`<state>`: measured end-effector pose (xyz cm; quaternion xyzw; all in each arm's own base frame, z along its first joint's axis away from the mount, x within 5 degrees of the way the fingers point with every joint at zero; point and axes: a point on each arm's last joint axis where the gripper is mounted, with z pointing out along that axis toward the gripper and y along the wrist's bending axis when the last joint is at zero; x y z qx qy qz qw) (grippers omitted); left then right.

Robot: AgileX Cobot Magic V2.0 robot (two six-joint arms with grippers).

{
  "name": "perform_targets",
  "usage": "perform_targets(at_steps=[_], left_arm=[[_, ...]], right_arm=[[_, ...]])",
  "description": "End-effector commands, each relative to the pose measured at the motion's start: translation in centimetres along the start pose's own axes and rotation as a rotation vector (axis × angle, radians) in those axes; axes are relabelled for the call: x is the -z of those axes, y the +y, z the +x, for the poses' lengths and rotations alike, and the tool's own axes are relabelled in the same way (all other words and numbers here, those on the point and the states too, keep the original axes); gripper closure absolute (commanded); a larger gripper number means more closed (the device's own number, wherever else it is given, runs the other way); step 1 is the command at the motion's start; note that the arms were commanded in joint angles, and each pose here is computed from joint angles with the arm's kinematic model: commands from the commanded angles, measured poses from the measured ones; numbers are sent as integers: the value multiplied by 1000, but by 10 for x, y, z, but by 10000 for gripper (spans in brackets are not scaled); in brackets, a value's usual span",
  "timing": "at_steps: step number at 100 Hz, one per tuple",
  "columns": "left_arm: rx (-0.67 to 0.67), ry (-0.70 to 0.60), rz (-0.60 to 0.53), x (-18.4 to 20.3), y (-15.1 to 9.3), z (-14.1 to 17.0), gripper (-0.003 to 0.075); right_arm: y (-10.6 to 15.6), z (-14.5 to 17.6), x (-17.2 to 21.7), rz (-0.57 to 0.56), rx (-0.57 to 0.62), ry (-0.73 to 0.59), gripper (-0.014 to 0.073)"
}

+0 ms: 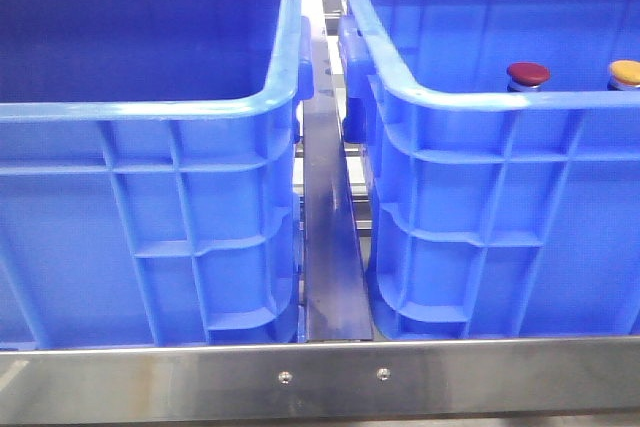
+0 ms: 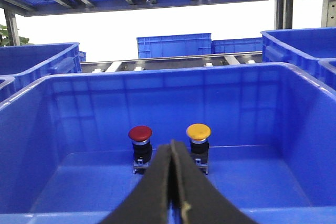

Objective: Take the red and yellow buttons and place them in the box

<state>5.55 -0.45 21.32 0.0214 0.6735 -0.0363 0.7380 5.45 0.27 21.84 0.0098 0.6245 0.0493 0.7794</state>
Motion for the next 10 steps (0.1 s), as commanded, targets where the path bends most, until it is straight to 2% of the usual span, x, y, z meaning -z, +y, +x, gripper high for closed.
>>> perform_targets(at_steps=[1, 10], left_arm=[[10, -66, 13, 2, -1, 6, 739], [10, -66, 13, 2, -1, 6, 739]], right_arm=[[1, -13, 3, -6, -1, -122, 699], [1, -13, 3, -6, -1, -122, 699]])
